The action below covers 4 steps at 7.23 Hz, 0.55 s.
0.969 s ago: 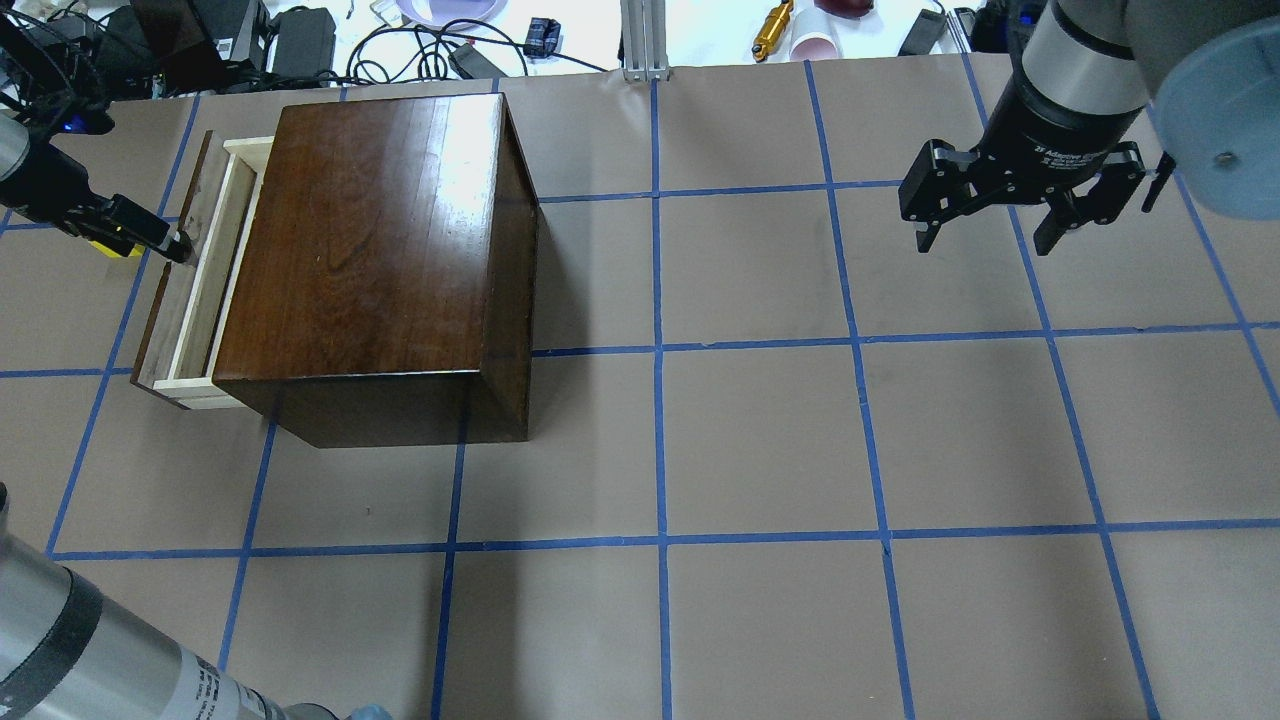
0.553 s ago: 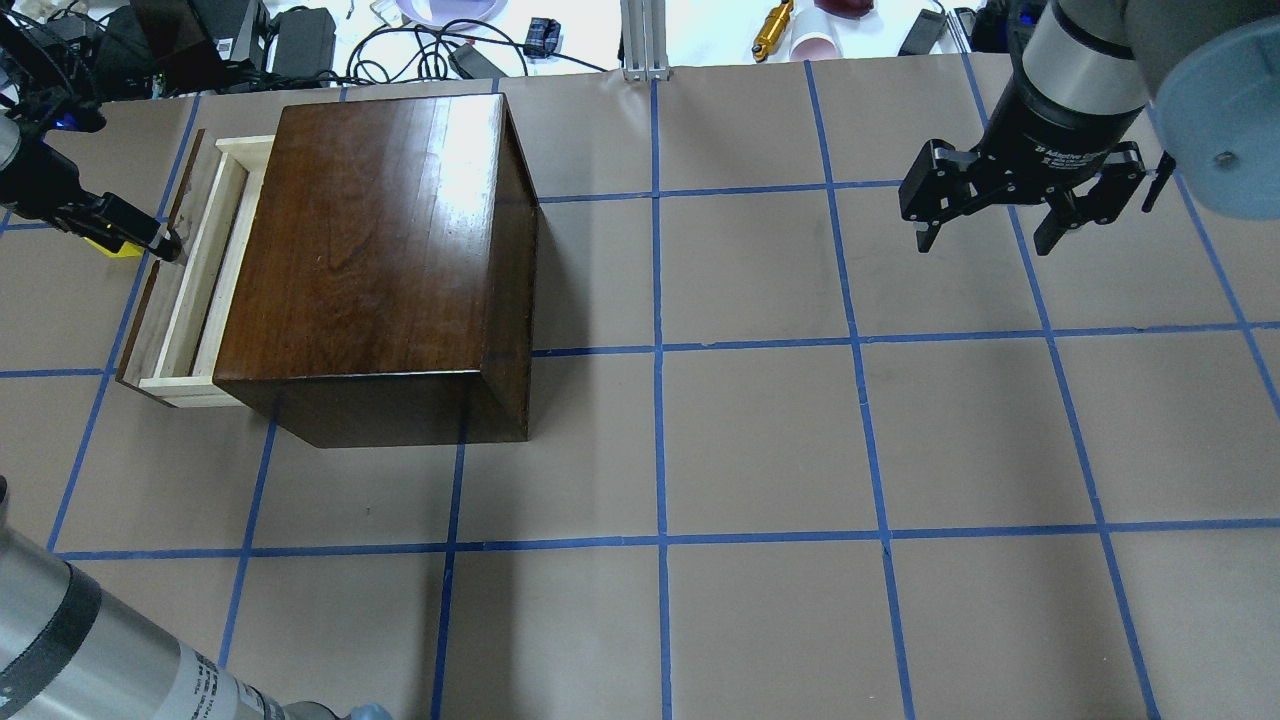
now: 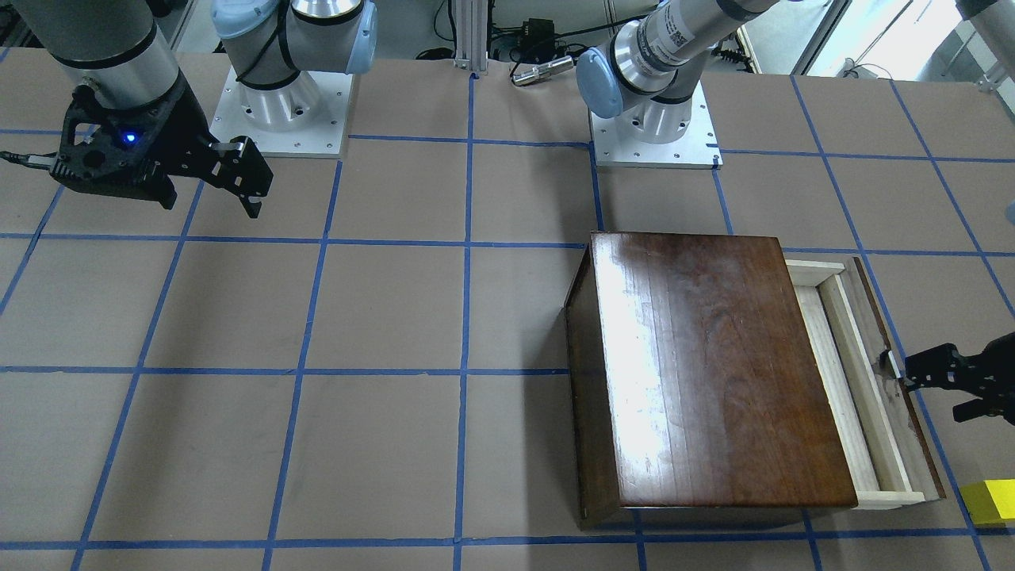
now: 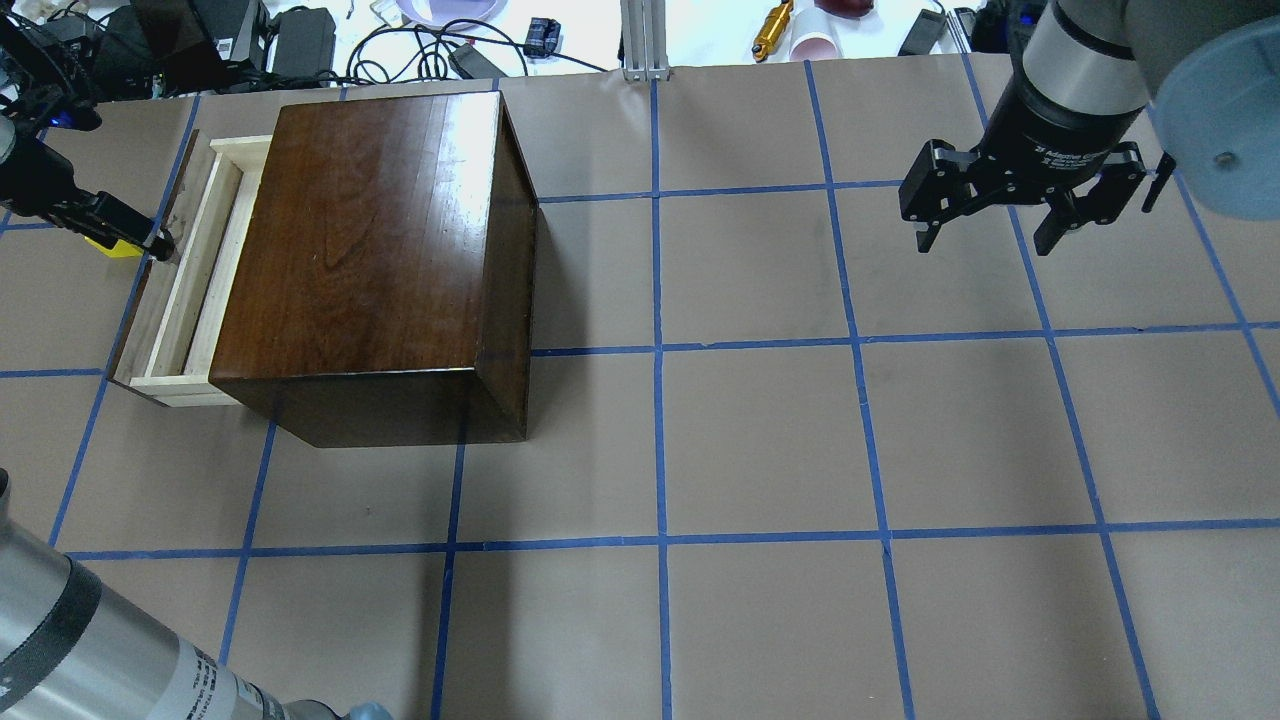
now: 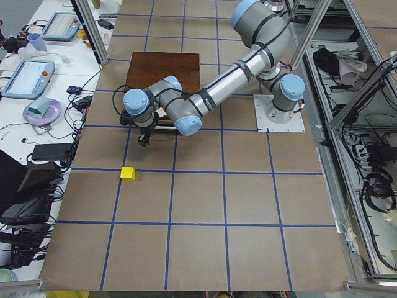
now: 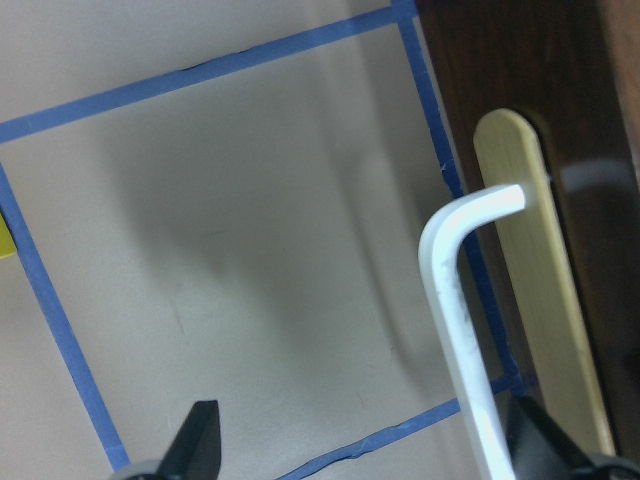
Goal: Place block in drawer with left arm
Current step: 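Pull the drawer open outward with the left gripper on the handle, then release the handle and lower the left gripper onto the yellow cube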
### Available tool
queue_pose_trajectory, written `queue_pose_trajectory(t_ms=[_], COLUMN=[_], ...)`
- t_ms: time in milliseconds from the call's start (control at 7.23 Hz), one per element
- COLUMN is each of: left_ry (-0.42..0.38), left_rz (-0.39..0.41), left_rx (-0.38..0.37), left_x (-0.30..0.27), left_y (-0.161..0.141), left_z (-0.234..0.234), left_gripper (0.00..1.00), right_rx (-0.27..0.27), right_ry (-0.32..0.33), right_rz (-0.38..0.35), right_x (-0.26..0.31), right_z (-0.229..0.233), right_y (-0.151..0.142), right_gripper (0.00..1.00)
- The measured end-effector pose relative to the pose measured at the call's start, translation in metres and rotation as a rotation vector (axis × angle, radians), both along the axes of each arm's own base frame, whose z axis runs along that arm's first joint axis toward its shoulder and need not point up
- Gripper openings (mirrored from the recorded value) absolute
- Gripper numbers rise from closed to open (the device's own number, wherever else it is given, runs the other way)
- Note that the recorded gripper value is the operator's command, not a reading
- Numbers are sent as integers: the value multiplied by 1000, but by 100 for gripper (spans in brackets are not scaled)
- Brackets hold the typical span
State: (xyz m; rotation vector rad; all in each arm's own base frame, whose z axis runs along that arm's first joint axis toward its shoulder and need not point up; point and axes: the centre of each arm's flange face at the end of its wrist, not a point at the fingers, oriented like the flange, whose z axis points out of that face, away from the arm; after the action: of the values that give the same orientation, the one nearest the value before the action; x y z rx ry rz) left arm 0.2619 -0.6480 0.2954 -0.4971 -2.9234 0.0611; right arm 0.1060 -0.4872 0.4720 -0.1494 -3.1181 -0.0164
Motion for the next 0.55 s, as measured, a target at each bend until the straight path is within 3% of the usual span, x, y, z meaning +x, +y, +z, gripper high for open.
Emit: queue_pose_trajectory(t_ms=[553], left_ry=[-17], left_rz=[-2], left_rx=[7], left_x=[8], left_y=[2], left_z=[1], left_gripper=[99], right_rx=[0], right_ry=[0], right_rz=[1], right_x=[0], right_z=[0], right_y=[0], right_gripper=[100])
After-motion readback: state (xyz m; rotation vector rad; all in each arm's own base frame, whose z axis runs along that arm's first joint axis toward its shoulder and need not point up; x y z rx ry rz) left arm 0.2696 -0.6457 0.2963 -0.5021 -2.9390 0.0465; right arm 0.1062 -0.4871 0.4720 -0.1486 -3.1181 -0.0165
